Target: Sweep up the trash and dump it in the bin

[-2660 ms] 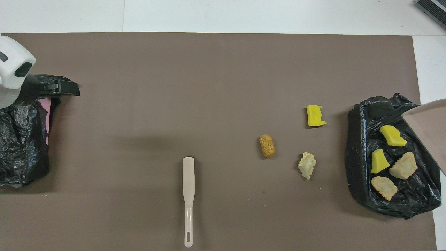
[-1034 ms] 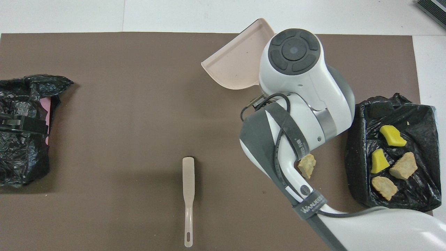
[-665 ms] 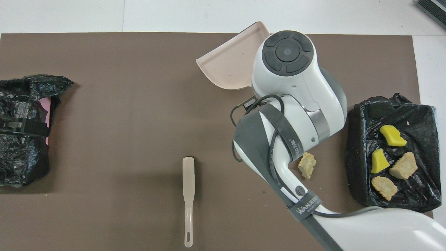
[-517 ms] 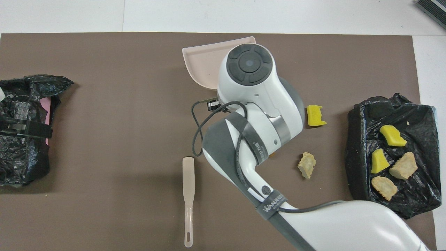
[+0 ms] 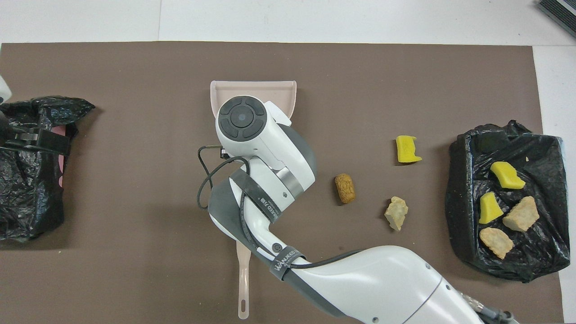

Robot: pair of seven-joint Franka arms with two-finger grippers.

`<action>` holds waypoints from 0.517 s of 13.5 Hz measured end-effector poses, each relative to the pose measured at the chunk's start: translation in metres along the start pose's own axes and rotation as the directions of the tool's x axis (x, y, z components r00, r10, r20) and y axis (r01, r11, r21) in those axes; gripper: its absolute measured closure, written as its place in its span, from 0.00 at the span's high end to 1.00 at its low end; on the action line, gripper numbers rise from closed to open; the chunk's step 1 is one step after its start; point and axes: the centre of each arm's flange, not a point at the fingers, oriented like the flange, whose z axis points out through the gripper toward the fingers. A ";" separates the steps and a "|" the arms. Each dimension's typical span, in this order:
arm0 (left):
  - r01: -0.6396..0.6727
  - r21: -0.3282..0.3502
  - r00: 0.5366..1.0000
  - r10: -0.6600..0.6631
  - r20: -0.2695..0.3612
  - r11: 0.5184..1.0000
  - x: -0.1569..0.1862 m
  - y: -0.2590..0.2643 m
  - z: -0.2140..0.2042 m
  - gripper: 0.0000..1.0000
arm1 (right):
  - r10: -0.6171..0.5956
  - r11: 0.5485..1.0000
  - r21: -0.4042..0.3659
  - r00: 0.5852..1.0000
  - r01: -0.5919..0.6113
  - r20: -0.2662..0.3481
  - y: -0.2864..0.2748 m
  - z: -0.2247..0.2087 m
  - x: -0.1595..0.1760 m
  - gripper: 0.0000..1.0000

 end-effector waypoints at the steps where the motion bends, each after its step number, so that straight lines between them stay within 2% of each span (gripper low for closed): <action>1: -0.001 0.000 1.000 0.001 0.001 1.000 0.001 0.000 0.001 1.00 | 0.001 1.000 0.007 1.000 -0.001 0.004 -0.004 0.008 -0.001 0.31; 4: -0.002 0.000 1.000 0.002 0.000 1.000 0.001 0.001 0.000 1.00 | 0.022 0.999 0.040 0.998 -0.025 0.051 -0.007 0.020 -0.003 0.31; 6: -0.004 0.000 1.000 0.004 0.000 1.000 0.001 0.002 0.000 1.00 | 0.025 0.999 0.042 0.998 -0.027 0.053 -0.006 0.020 -0.003 0.31; 7: -0.004 -0.005 1.000 0.004 0.000 1.000 0.001 0.003 0.000 1.00 | 0.026 0.999 0.043 0.998 -0.028 0.054 -0.006 0.020 -0.003 0.37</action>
